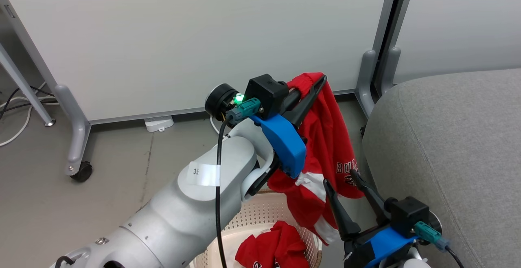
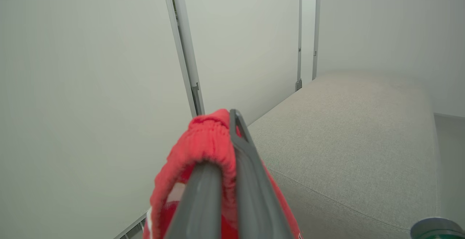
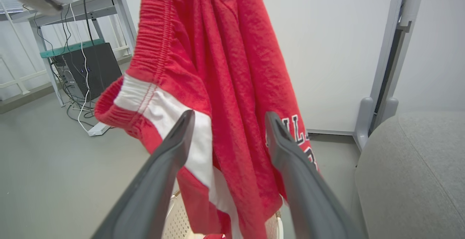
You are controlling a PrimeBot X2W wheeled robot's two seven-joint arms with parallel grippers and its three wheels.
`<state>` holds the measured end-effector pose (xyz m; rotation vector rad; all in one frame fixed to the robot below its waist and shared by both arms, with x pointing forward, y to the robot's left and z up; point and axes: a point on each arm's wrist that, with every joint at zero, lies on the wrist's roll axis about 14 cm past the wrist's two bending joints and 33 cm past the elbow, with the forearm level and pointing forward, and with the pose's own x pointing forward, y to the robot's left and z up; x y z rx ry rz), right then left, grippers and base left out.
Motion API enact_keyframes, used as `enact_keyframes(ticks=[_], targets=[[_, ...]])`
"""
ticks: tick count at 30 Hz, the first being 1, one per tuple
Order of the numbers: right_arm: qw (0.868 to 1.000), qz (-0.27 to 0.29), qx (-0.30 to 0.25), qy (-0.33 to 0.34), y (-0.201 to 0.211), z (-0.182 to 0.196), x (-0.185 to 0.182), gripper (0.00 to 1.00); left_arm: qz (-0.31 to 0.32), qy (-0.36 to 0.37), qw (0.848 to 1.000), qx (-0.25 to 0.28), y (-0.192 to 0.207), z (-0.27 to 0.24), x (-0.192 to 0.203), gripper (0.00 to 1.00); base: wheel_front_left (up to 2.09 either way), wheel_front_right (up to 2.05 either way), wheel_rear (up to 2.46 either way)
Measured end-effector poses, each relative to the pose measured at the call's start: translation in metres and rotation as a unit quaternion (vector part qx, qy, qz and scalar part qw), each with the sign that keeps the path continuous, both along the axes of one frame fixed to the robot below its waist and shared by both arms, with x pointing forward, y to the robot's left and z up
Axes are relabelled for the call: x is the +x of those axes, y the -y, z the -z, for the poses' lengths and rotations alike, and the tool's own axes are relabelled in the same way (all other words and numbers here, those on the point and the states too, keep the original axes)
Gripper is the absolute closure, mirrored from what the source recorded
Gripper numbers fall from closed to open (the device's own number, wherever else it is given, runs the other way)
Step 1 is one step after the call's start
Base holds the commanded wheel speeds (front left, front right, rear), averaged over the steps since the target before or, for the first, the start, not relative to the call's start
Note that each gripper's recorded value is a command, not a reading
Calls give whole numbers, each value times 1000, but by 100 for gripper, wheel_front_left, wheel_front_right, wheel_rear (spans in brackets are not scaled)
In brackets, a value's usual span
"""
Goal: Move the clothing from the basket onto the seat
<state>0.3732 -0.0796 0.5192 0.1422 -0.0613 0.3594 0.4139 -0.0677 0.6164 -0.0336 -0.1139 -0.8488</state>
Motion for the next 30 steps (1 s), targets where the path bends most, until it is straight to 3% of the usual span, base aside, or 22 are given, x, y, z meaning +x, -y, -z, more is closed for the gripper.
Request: enact_keyframes(ticks=[30], targets=[[993, -30, -101, -52, -12, 27, 38, 0, 34, -16, 999, 3, 19, 8, -12, 100, 0, 0, 0]])
